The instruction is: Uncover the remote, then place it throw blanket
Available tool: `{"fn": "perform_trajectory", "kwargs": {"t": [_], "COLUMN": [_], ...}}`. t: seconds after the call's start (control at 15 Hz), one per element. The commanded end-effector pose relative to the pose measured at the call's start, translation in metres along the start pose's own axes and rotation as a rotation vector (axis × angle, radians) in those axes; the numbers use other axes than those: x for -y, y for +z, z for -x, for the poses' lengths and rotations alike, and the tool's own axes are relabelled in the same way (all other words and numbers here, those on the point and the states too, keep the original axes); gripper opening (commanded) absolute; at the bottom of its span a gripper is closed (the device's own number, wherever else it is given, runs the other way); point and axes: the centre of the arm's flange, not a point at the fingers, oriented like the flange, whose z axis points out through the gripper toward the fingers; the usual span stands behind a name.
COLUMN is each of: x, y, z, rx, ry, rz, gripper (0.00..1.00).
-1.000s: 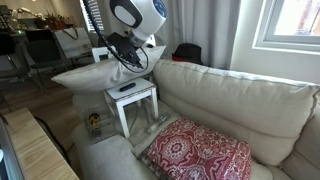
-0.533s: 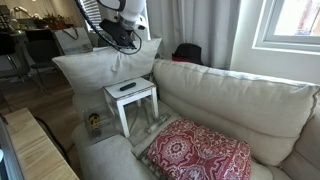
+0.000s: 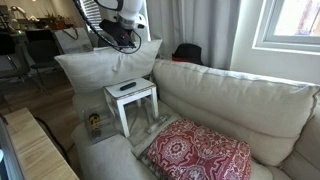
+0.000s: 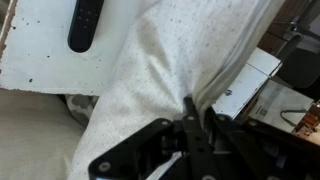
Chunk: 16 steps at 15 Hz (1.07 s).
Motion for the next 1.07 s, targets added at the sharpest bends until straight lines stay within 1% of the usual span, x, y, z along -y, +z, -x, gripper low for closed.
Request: {"fn": "perform_trajectory", "kwargs": {"t": [0.0,0.13,0.4,0.53,0.67,0.73,0.87,0.93,1.0], "x": [0.000,0.009,0.045,0.065,0.084,0.091,0.100,0.103,0.105], "y": [0.000,-0.006,-0.033,-0.041,-0.039,-0.035,-0.021,-0.015,-0.011], "z": [0.000,-0.011,-0.044,-0.058,-0.070,-0.074,-0.077,-0.077,-0.077], "rx": [0.000,-0.015,-0.047,-0.043,-0.032,-0.027,-0.015,-0.008,-0.011], "ry": [0.000,-0.022,-0.106,-0.150,-0.176,-0.170,-0.118,-0.066,-0.022], "rz": [0.000,0.017,0.058,0.083,0.096,0.087,0.079,0.057,0.057], "gripper": [0.02,0.02,0.02,0.02,0.02,0.02,0.02,0.02,0.02]}}
